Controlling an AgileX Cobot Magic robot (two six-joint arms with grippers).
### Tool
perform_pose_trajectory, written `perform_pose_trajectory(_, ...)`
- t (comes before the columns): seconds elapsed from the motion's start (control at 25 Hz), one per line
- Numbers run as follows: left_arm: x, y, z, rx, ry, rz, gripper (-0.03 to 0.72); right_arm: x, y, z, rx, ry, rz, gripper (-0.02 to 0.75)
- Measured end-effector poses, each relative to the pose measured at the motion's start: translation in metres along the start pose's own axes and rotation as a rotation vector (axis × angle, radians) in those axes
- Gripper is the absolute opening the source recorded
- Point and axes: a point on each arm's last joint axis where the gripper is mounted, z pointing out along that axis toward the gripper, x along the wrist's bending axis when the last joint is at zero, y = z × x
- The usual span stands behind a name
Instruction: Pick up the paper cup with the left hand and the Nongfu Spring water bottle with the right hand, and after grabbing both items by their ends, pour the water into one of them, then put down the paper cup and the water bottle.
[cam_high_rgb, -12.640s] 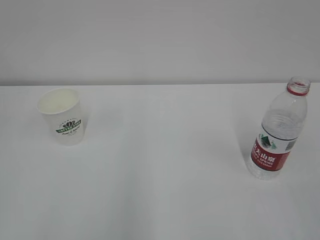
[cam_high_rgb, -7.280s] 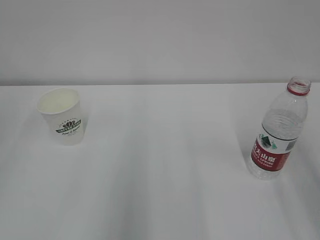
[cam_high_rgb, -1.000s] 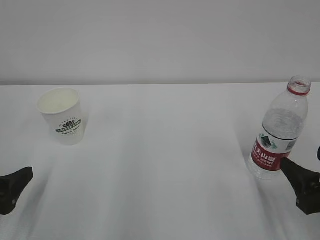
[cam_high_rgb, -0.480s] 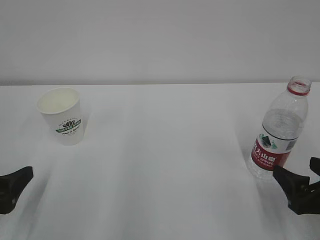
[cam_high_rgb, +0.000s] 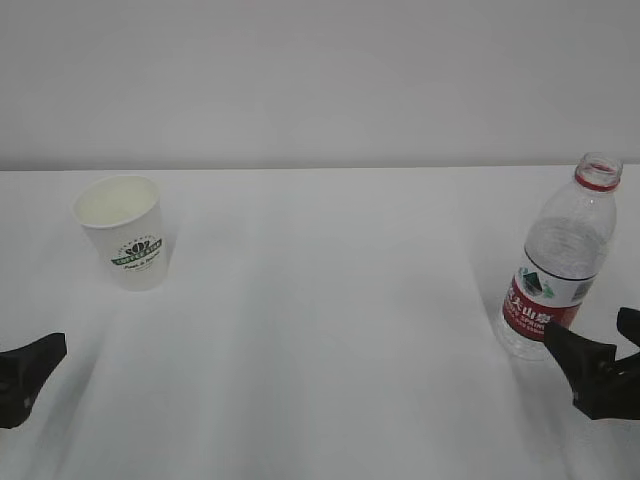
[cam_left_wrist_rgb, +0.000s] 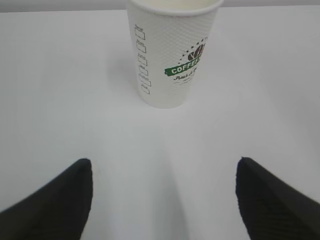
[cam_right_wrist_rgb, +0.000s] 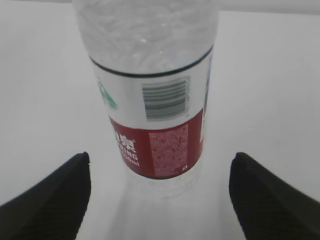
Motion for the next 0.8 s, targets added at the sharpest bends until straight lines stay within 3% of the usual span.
perform_pose_trajectory(0.8,0.0,0.0,0.0,0.0,0.0,0.0,0.633,-0.002,0.008,0.034,-0.022,0.045,-0.009,0.661)
